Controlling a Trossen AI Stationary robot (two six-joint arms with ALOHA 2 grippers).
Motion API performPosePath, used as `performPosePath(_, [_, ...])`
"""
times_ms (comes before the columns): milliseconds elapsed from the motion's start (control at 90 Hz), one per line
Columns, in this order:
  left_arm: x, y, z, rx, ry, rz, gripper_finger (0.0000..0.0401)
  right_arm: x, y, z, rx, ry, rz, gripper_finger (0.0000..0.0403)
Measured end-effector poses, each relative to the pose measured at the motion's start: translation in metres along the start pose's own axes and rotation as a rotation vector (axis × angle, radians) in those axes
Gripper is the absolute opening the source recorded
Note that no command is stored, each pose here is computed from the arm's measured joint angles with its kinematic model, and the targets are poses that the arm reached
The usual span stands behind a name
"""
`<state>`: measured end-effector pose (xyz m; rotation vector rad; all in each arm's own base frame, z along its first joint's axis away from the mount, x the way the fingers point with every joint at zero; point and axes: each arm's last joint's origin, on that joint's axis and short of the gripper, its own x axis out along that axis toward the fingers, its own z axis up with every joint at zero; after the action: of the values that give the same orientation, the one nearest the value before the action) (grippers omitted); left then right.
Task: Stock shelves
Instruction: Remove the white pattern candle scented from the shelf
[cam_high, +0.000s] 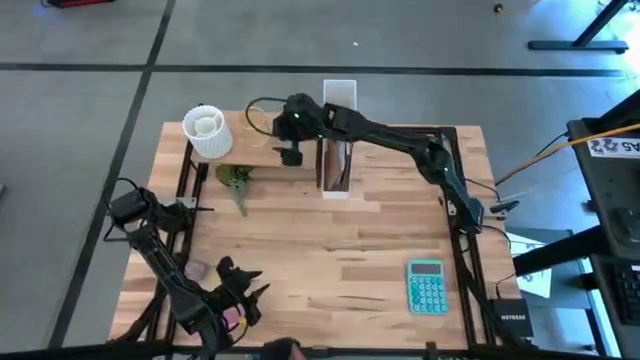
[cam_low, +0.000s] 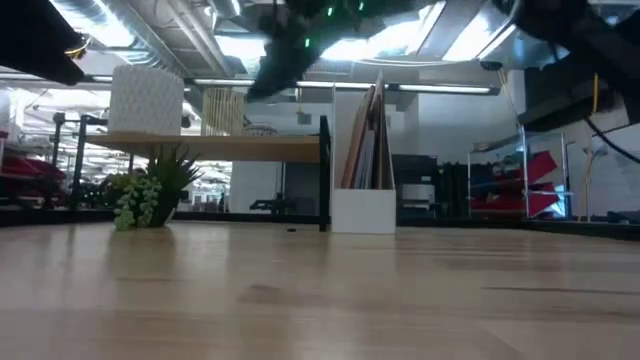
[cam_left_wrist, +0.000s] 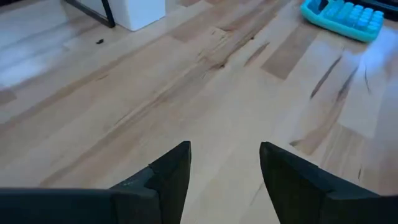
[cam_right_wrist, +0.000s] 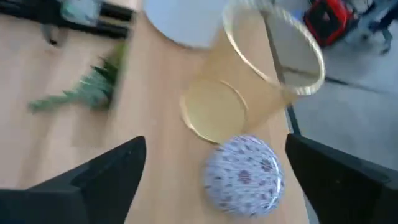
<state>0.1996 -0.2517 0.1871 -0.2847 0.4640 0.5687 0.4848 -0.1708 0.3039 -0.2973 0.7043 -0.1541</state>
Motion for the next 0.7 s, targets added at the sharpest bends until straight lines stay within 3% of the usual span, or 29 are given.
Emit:
performPosePath(256, [0.000, 0.000, 0.000, -0.001, 0.001, 0.000, 0.0175, 0.029, -0.018, -0.027, 0.048, 0.026, 0.043, 0.0379])
performPosePath(700, [0.000, 0.000, 0.000, -0.016, 0.001, 0.000, 0.0175, 0.025, -0.009, -0.028, 0.016, 0.074, 0.115, 0.0379])
